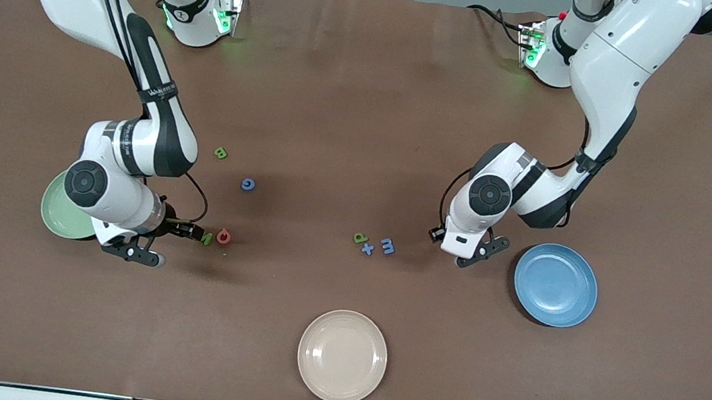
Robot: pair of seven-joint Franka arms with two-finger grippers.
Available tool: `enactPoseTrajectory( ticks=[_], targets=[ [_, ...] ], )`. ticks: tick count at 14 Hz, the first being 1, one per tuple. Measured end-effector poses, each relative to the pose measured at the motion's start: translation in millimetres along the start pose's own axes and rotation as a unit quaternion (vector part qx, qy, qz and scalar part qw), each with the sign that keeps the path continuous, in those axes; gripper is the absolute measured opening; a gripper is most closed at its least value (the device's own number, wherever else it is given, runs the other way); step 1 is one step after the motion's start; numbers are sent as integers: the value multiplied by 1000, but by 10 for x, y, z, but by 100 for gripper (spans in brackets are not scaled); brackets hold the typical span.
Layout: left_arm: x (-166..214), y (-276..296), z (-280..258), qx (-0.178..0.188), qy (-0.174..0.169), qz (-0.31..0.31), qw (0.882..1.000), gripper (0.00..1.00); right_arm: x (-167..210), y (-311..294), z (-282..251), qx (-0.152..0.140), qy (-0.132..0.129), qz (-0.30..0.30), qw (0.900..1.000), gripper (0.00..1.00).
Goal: Sort upper and lower case letters into plates
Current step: 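Grasp the green u with the left gripper while the right gripper lowers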
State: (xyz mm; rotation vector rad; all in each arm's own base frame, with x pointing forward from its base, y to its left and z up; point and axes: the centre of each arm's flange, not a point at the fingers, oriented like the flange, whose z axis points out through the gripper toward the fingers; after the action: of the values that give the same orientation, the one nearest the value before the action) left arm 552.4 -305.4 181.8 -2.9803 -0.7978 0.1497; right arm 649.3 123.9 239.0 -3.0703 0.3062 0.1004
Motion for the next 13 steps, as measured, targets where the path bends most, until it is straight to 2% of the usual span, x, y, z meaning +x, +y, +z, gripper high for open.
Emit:
enactPoseTrajectory(
  ticks=[3, 5, 6, 7, 8, 10, 13],
  targets=[
    [-11, 4, 79, 0, -4, -5, 1000, 65, 26, 10, 207, 17, -2, 20, 1000, 72],
    [-22, 15, 72, -1, -3, -6, 1000, 62, 43, 21, 332, 18, 2, 23, 1000, 70],
    [-34, 29, 64, -4, -3, -5, 1000, 56, 46, 27, 384, 17, 1, 24, 1000, 70],
    [-47, 37, 64, -4, -3, -4, 1000, 55, 48, 30, 422, 16, 1, 25, 1000, 69],
    [-56, 48, 57, -6, -3, -3, 1000, 48, 47, 33, 457, 16, -1, 26, 1000, 69],
    [-74, 67, 47, -7, -2, -1, 1000, 26, 41, 33, 509, 25, -7, 37, 999, 69],
    [-68, 66, 39, -8, -2, -2, 1000, 26, 21, -4, 555, 30, -12, 41, 999, 69]
  ],
)
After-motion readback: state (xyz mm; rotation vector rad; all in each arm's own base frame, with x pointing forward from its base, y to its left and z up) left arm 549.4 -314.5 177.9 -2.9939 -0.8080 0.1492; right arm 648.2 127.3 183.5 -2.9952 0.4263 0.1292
